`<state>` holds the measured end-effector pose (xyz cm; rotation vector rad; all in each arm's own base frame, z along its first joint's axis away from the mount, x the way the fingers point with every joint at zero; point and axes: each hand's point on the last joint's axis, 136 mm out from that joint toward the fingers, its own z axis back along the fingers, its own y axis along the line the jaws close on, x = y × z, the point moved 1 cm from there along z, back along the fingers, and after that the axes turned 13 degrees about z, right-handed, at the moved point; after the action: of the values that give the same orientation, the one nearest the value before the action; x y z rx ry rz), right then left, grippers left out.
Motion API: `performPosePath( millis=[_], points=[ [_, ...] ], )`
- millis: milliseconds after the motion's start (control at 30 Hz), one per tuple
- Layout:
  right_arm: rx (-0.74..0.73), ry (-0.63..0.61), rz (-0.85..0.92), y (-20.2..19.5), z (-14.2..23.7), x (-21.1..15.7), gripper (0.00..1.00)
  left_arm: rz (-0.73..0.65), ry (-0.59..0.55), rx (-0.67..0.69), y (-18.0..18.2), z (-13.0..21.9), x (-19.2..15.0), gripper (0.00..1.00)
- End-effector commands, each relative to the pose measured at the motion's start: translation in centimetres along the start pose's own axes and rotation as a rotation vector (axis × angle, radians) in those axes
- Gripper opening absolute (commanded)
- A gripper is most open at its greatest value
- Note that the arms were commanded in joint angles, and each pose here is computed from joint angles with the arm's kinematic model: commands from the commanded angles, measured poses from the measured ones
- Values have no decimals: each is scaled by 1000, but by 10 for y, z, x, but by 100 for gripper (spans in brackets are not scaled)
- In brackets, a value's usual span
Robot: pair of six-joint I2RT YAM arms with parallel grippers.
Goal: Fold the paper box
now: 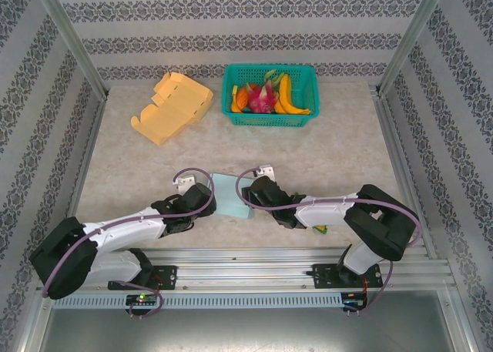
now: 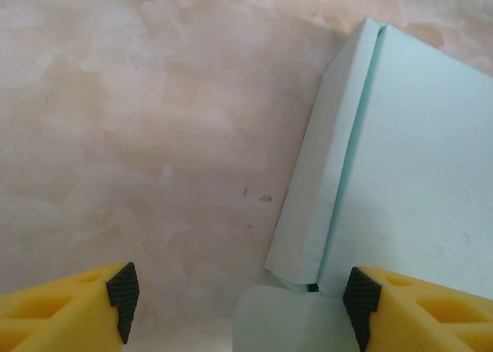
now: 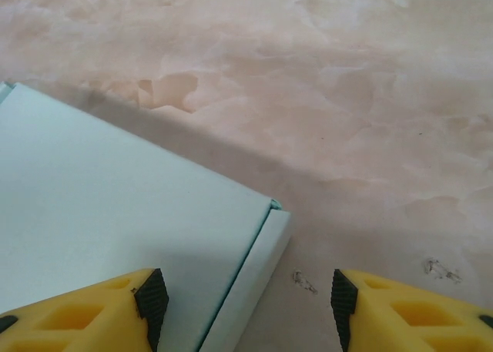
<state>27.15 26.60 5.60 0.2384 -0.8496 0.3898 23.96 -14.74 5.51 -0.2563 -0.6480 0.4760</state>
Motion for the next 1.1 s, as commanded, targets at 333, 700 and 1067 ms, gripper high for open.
performPosePath(
  millis=[333, 700, 1067],
  points=[
    [54, 1, 36, 12, -1, 1, 61, -17, -39, -3, -8, -13, 0, 75],
    [5, 1, 68, -1, -4, -10, 61, -18, -22, 72, -15, 7, 16, 86],
    [34, -7, 64, -3, -8, -15, 61, 128, 60, -12, -48, 10, 22, 100]
  ],
)
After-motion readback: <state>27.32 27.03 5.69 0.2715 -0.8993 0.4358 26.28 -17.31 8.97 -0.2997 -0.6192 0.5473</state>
